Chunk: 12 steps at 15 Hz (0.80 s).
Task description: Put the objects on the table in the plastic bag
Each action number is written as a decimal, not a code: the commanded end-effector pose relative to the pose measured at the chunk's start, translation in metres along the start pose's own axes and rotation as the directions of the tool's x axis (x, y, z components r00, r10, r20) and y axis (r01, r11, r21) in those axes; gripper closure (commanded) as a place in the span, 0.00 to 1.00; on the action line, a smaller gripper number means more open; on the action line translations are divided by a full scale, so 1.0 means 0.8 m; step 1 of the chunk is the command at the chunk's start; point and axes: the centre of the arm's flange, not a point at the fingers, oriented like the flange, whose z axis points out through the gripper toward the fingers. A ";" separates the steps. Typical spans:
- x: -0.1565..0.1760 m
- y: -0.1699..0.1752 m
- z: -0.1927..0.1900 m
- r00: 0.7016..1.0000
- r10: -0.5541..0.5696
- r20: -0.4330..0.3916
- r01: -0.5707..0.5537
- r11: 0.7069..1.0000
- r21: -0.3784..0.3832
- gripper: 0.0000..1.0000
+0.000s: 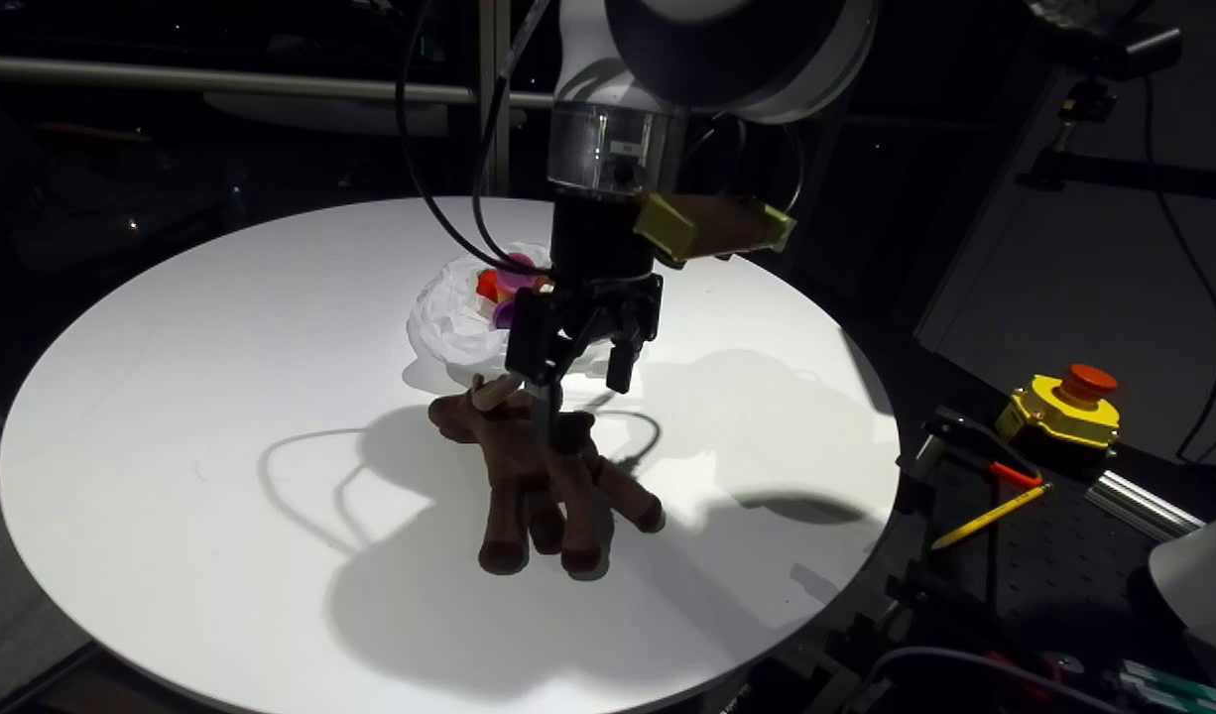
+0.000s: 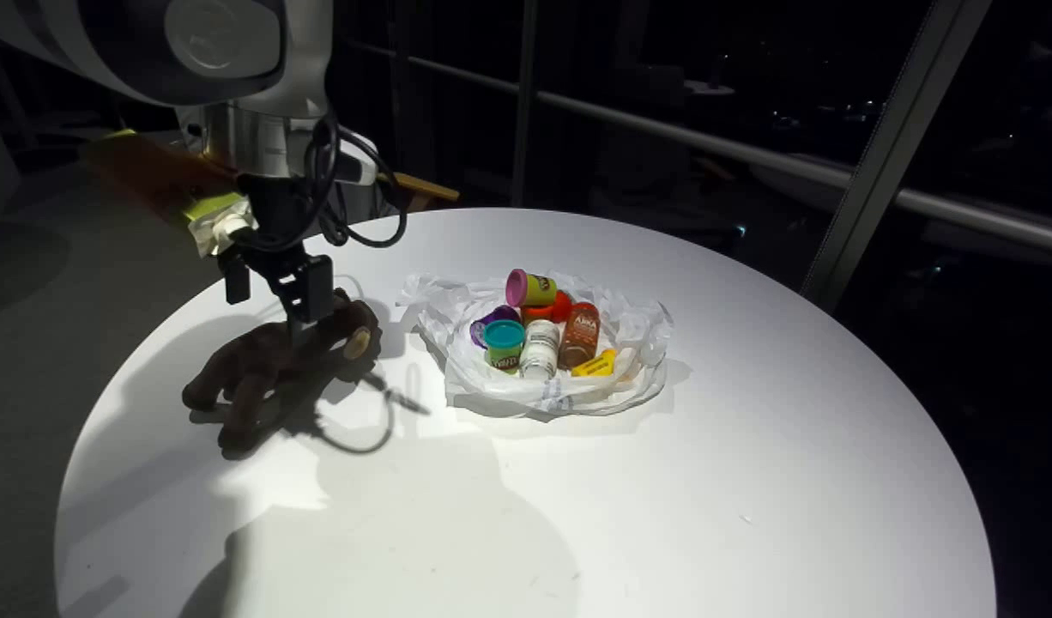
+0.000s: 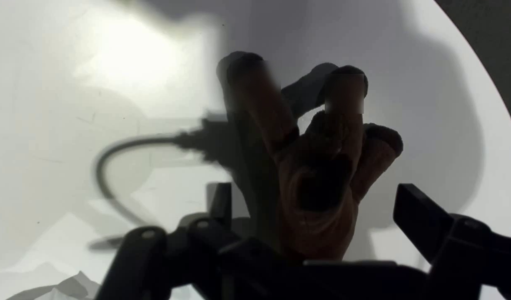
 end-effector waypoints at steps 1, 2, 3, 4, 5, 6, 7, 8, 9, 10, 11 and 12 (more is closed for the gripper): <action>-0.008 -0.009 0.022 0.996 -0.053 -0.068 0.056 0.998 0.040 0.00; -0.008 -0.010 0.029 0.992 -0.076 -0.096 0.080 0.996 0.037 0.00; -0.010 -0.012 0.033 0.988 -0.096 -0.120 0.101 0.994 0.040 0.00; -0.012 -0.014 0.038 0.985 -0.109 -0.131 0.116 0.992 0.041 0.00; -0.013 -0.014 0.044 0.983 -0.121 -0.140 0.128 0.991 0.043 0.00; -0.014 -0.015 0.049 0.981 -0.130 -0.141 0.137 0.990 0.043 0.00; -0.015 -0.015 0.055 0.980 -0.140 -0.144 0.147 0.988 0.039 0.05; -0.016 -0.015 0.058 0.977 -0.150 -0.150 0.157 0.987 0.039 0.25; -0.015 -0.014 0.062 0.974 -0.155 -0.163 0.163 0.986 0.037 0.29; -0.015 -0.014 0.061 0.972 -0.160 -0.173 0.169 0.985 0.038 0.30; -0.014 -0.013 0.058 0.969 -0.159 -0.191 0.170 0.985 0.040 0.36; -0.013 -0.009 0.053 0.966 -0.154 -0.206 0.166 0.985 0.042 0.46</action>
